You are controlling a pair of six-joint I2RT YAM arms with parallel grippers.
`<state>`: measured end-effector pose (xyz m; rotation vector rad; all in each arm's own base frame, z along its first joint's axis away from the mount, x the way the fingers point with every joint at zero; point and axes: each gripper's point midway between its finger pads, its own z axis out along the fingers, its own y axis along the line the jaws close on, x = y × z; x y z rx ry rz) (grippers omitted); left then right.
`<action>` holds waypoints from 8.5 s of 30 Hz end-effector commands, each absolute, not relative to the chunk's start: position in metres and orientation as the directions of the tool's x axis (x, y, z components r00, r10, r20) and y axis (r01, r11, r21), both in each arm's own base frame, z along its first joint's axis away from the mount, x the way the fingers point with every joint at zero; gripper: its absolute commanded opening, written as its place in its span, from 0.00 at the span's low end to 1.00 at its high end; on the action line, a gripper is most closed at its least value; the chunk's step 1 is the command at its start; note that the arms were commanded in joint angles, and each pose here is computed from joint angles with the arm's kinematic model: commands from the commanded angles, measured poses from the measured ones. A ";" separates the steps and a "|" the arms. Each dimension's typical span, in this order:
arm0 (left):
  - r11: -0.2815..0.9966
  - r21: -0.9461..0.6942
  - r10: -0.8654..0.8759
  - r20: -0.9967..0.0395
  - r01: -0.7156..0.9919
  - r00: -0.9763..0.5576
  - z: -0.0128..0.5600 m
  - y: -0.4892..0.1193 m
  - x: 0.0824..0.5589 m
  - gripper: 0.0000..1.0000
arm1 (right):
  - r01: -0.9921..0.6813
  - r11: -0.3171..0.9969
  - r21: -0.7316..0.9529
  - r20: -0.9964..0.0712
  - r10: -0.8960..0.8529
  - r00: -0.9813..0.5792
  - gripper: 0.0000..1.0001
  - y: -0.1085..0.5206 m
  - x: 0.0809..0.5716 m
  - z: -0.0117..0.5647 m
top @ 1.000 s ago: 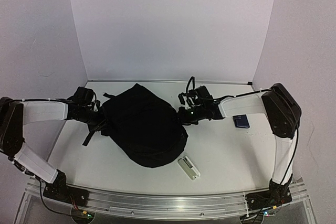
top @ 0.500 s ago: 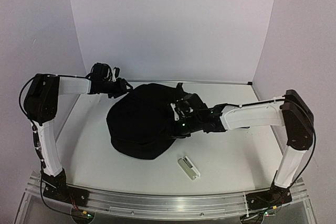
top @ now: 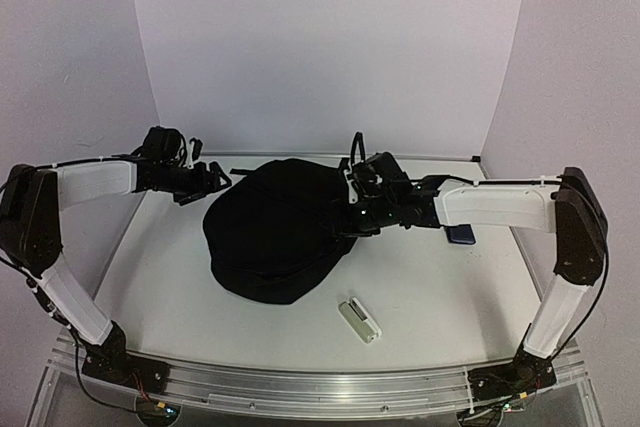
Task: Pack the student bag
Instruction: Zip the student bag at the center of the board.
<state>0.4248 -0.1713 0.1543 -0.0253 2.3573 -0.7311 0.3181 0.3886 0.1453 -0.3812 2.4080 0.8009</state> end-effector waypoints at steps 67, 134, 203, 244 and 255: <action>0.553 -0.595 0.332 -0.485 0.583 -0.809 0.108 -0.443 0.245 0.40 | -0.094 0.605 0.790 -0.324 0.284 -0.902 0.00 0.323 0.296 0.109; 0.627 -0.599 0.281 -0.422 0.498 -0.862 0.113 -0.410 0.239 0.00 | 0.003 0.944 0.330 -0.685 0.242 -0.687 0.00 0.315 0.399 0.064; 0.535 -0.674 0.319 -0.396 0.509 -0.861 0.143 -0.354 0.208 0.00 | 0.036 0.525 0.851 -0.201 0.388 -0.900 0.00 0.388 0.322 0.105; 0.251 -0.626 0.349 -0.654 0.739 -0.672 0.274 -0.352 0.209 0.00 | -0.755 0.623 0.202 -0.929 -0.124 -0.350 0.59 0.346 0.294 0.264; 0.257 -0.633 0.344 -0.646 0.731 -0.681 0.278 -0.350 0.207 0.00 | -0.899 0.436 -0.038 -0.959 -0.268 -0.089 0.54 0.406 0.271 0.249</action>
